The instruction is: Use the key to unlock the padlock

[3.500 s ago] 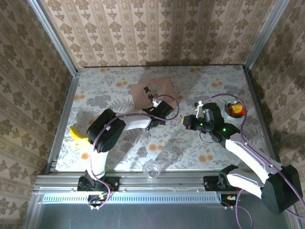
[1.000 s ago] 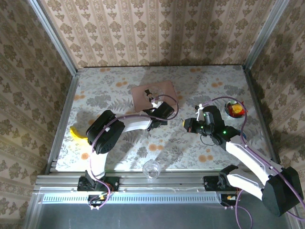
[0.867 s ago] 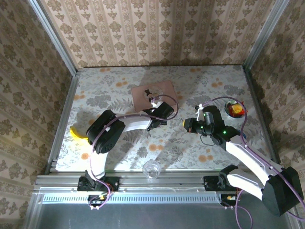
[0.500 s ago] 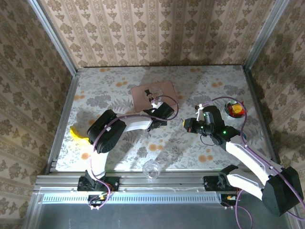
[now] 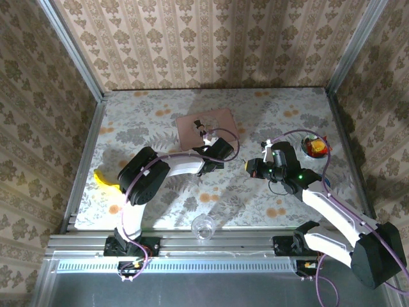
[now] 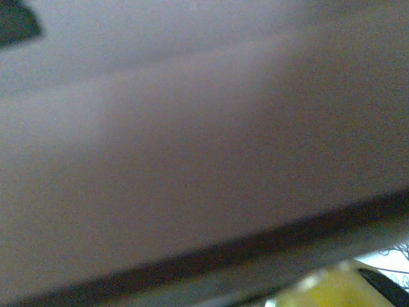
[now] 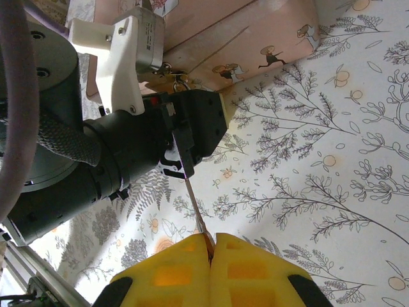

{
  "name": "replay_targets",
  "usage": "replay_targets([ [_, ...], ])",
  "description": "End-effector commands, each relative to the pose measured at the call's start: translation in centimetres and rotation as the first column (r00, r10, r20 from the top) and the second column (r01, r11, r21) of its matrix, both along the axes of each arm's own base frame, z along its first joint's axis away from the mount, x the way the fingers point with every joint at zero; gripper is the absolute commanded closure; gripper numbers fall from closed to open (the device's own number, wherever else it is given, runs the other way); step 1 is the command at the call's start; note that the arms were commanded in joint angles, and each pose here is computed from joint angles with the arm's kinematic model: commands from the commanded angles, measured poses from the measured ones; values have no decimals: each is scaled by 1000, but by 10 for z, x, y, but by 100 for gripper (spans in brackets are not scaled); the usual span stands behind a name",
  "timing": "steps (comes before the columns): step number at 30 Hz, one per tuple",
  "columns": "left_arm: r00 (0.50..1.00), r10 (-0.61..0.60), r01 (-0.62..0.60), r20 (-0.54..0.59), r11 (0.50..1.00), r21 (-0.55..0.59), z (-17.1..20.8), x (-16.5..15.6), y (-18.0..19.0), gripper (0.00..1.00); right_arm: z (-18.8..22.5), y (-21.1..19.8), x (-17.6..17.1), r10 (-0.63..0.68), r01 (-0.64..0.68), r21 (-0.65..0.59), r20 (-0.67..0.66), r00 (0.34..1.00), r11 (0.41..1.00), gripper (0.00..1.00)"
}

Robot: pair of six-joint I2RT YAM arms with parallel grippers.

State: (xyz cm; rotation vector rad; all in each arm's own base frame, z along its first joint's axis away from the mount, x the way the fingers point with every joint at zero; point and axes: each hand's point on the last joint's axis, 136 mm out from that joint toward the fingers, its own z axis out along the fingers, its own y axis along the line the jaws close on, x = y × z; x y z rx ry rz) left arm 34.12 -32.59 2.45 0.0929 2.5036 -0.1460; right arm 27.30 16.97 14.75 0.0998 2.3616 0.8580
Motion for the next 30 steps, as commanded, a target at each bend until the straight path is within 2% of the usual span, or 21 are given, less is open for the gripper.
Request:
replay_targets([
  [1,1000,3,-2,-19,999,37,-7,0,6,59,10,0,7,1,-1,2,40,999,1000,100],
  [4,1000,2,-2,-20,999,41,-8,0,6,62,10,0,7,1,-1,3,40,999,1000,100],
  [12,1000,-2,2,-21,1000,20,-3,-1,3,94,-2,-1,5,-3,3,-3,24,1000,1000,100],
  [18,999,15,-17,-33,999,-45,9,-5,-3,100,-20,-1,1,-1,1,3,6,1000,1000,100],
  [30,986,73,-108,-151,966,-236,18,-21,-18,100,-51,5,-5,44,-45,40,33,999,998,100],
])
